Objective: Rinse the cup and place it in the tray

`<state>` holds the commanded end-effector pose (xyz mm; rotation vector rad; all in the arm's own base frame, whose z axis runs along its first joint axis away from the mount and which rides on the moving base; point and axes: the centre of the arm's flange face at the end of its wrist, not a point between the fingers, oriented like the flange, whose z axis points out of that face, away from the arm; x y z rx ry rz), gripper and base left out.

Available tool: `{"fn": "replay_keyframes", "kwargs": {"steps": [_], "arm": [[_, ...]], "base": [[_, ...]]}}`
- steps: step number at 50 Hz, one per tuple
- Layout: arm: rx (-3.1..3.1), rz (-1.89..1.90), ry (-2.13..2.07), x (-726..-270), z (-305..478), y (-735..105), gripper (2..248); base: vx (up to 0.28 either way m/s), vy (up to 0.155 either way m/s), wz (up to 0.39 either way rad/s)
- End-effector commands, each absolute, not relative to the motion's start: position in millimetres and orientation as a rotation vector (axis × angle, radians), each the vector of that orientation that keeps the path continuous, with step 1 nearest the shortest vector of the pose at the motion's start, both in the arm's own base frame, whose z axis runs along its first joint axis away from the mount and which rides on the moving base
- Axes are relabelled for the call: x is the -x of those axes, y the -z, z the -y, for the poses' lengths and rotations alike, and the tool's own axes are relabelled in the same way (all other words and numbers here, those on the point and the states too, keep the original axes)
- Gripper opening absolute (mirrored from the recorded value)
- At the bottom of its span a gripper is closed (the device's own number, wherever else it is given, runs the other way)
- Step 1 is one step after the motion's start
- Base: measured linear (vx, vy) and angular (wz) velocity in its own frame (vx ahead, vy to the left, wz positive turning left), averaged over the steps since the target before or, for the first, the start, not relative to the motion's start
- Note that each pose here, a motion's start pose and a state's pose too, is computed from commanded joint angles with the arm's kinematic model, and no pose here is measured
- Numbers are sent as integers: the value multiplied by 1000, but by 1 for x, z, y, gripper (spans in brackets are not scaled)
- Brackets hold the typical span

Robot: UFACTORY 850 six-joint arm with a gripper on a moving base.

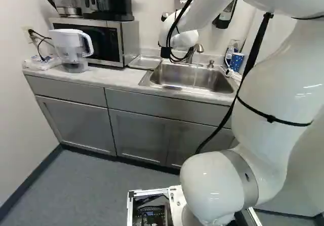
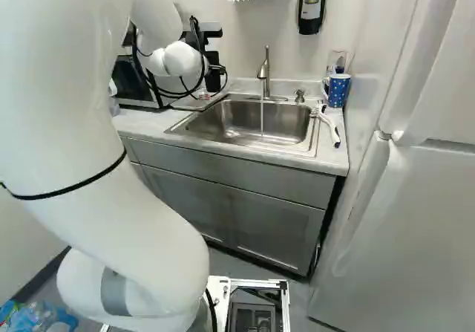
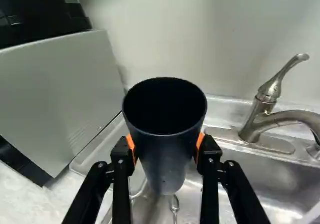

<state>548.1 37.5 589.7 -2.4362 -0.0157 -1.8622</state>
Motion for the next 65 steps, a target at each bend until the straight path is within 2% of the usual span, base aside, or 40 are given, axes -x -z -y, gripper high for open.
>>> {"fn": "replay_keyframes", "kwargs": {"steps": [57, 65], "arm": [[2427, 130, 1779, -653, -107, -541, 125], [2441, 131, 1762, -654, -107, -532, 125]], "base": [[0, 0, 0], [0, 0, 0]]}}
